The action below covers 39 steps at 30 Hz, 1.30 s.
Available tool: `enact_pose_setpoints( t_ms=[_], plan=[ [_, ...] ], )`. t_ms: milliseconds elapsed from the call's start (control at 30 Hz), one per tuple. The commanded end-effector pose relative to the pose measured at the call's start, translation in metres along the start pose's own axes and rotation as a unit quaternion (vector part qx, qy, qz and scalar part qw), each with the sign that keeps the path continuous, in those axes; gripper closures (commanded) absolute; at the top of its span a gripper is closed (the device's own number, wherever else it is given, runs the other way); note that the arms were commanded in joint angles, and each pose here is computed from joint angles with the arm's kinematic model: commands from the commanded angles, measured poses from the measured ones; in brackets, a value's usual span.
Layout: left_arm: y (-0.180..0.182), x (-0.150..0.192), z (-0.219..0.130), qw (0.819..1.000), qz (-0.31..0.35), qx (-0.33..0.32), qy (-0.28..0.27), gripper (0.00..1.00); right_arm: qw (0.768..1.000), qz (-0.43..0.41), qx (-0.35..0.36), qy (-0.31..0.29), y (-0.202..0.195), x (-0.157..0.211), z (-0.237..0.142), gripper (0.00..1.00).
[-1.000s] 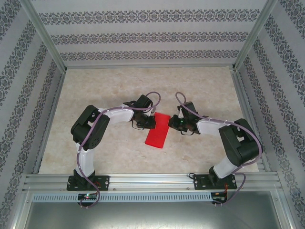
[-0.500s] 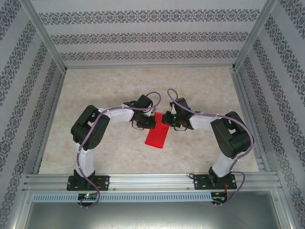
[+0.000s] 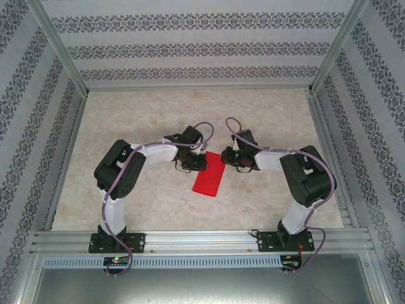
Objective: Fold a paper plane with a square sheet of paper (pick it up from the middle)
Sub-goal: Fold the square sheet of paper in half at the center of the table.
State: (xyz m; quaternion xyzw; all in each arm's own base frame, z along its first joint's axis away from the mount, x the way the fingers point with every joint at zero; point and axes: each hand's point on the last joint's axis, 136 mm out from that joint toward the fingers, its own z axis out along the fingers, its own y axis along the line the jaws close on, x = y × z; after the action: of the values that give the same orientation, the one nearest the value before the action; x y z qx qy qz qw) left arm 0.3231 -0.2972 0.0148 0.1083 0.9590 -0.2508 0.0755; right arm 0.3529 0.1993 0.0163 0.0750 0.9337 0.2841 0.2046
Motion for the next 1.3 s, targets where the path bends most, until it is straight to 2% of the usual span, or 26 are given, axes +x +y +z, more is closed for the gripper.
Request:
enact_pose_setpoints(
  t_ms=[0,133,233,400,633,967,1267],
  plan=[
    [0.064,0.063,0.023,0.988,-0.023,-0.121,0.096,0.86,1.000,0.007,0.027,-0.009,-0.028,0.001,0.006,0.89],
    [0.065,0.065,0.022,0.987,-0.023,-0.123,0.098,0.86,0.999,0.020,0.026,-0.020,-0.039,-0.004,0.000,0.89],
    [0.065,0.065,0.022,0.987,-0.022,-0.123,0.099,0.86,0.999,0.015,0.013,-0.032,-0.031,-0.012,-0.009,0.89],
    [0.064,0.064,0.022,0.987,-0.022,-0.122,0.098,0.86,0.998,0.002,-0.040,-0.053,0.005,-0.022,-0.028,0.89],
    [0.063,0.062,0.024,0.988,-0.024,-0.119,0.099,0.86,0.996,-0.008,-0.085,-0.028,0.049,0.003,-0.016,0.89],
    [0.064,0.065,0.022,0.987,-0.021,-0.121,0.101,0.86,0.998,-0.007,-0.056,0.003,0.024,0.022,0.014,0.89],
    [0.066,0.068,0.023,0.987,-0.020,-0.124,0.104,0.86,0.999,0.013,0.005,-0.040,-0.028,0.011,-0.004,0.90]
  ],
)
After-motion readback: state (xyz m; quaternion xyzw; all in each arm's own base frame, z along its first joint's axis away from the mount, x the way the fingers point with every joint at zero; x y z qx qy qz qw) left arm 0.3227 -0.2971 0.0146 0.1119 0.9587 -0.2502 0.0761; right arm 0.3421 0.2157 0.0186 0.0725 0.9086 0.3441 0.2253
